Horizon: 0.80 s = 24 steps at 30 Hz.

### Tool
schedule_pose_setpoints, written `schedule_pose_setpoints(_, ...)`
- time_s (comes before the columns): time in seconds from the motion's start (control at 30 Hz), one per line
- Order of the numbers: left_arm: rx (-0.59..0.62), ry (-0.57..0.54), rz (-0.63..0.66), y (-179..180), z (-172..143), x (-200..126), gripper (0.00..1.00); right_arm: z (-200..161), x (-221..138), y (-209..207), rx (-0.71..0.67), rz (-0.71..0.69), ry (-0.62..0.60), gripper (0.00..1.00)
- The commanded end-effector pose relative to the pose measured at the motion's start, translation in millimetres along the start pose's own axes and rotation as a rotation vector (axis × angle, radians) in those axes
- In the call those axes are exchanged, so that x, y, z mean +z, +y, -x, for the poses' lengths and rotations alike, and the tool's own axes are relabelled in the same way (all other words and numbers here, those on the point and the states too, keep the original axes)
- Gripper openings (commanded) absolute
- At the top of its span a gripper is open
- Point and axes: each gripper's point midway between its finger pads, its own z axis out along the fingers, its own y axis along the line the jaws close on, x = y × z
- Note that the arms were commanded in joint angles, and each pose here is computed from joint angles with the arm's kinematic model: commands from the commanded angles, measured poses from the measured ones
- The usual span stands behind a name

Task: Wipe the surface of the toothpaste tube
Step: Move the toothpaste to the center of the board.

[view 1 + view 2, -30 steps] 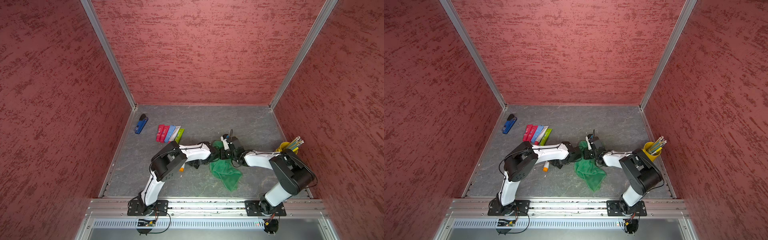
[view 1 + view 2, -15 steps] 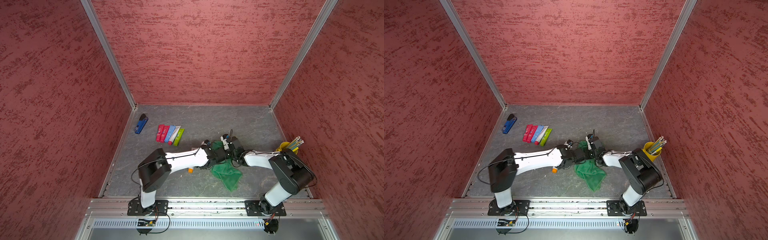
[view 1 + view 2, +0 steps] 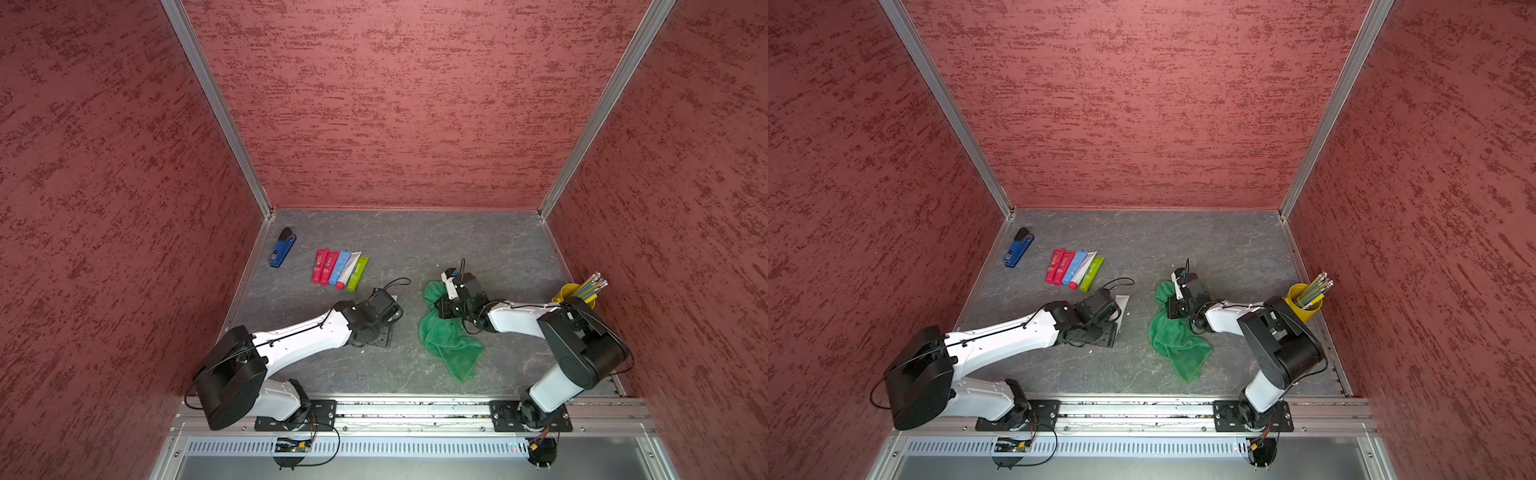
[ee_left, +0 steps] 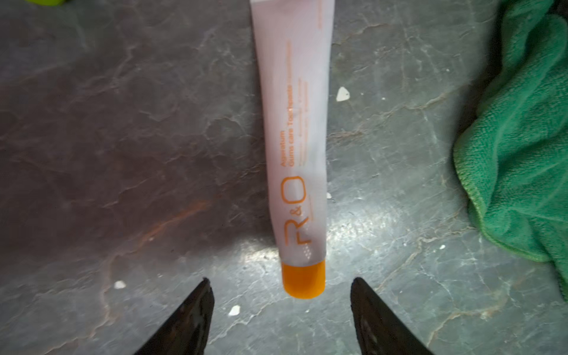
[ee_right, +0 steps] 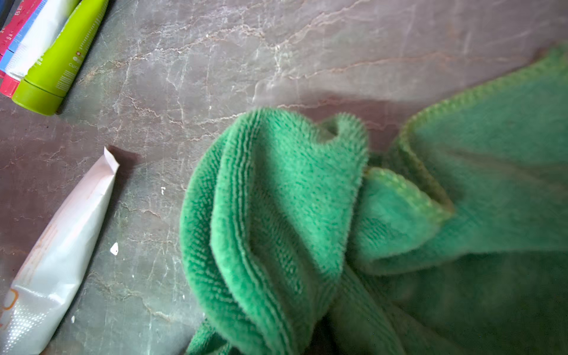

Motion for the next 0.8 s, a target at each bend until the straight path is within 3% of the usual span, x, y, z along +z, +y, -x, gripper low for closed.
schedule_pose_setpoints(0.0, -0.002, 0.015, -0.073, -22, 3, 13, 0.70, -16, 4, -8, -0.005, -0.026, 0.055, 0.00)
schedule_pose_setpoints(0.1, 0.017, 0.053, -0.054, -24, -5, 24, 0.64, -10, -5, -1, -0.003, 0.006, 0.024, 0.00)
schedule_pose_setpoints(0.3, 0.066, 0.072, -0.026, -24, -8, 30, 0.36, 12, -33, 4, -0.014, 0.001, -0.057, 0.00)
schedule_pose_setpoints(0.53, 0.235, 0.049, -0.043, -45, -11, 25, 0.13, 43, -75, 20, -0.025, 0.019, -0.156, 0.00)
schedule_pose_setpoints(0.67, 0.312, 0.047, -0.072, -60, -19, 29, 0.16, 48, -77, 30, -0.050, 0.054, -0.140, 0.00)
schedule_pose_setpoints(0.77, 0.353, 0.035, -0.080, -64, -24, 30, 0.38, 44, -65, 35, -0.062, 0.091, -0.095, 0.00)
